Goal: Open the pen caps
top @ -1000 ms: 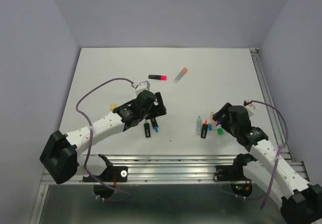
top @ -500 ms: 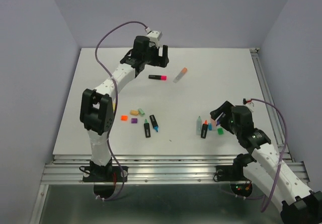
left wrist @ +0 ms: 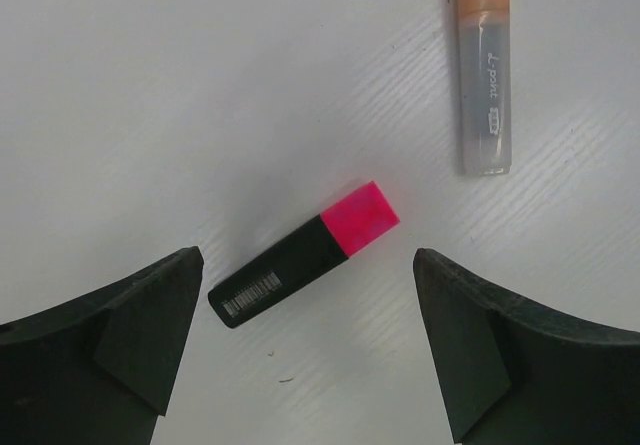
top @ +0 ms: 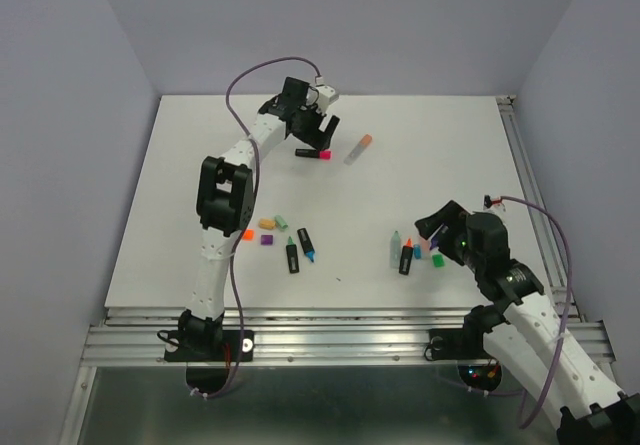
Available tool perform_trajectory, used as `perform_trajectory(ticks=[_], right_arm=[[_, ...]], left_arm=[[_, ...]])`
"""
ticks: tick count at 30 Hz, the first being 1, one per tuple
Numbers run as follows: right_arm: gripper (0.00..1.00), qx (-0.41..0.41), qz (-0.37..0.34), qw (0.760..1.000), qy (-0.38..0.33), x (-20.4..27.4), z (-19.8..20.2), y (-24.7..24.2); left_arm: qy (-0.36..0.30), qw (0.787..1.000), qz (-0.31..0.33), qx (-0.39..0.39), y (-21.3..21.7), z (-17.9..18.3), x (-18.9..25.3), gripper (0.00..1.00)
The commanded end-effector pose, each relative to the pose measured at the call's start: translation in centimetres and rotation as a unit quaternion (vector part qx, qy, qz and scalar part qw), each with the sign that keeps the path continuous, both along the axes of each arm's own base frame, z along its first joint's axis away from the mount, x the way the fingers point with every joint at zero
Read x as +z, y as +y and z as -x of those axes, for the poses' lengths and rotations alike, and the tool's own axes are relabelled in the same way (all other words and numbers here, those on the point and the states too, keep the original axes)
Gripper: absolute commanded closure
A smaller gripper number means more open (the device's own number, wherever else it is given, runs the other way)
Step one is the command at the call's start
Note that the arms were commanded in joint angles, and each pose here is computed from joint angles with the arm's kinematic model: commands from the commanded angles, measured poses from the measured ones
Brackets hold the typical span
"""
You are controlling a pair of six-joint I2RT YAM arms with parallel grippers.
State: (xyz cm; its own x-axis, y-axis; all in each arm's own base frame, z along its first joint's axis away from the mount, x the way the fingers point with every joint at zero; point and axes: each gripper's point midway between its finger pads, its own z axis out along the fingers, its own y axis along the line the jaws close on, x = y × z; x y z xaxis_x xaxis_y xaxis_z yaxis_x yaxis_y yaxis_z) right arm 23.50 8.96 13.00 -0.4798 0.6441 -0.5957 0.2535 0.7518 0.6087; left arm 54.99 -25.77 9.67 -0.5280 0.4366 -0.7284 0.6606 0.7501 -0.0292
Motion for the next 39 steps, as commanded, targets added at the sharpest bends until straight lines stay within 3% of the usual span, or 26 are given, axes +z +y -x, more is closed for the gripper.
perform_trajectory(ticks=[1, 8, 31, 39], right_arm=[[0.00, -0.011, 0.001, 0.999, -0.034, 1.9, -0.4, -0.6], [0.00, -0.015, 0.006, 1.000, -0.019, 1.0, -0.2, -0.7], [0.00, 0.005, -0.004, 1.000, -0.022, 1.6, 0.0, 0.0], [0.00, 0.005, -0.004, 1.000, -0.018, 1.6, -0.3, 0.1]], left_arm=[[-0.008, 0.999, -0.003, -0.038, 0.6, 0.9, 1.7, 0.01], [0.027, 0.997, 0.006, -0.065, 0.3, 2.7, -0.8, 0.01], [0.018, 0.996, -0.075, -0.050, 2.5, 0.6, -3.4, 0.01], [0.025, 0.996, -0.062, -0.059, 1.6, 0.2, -4.4, 0.01]])
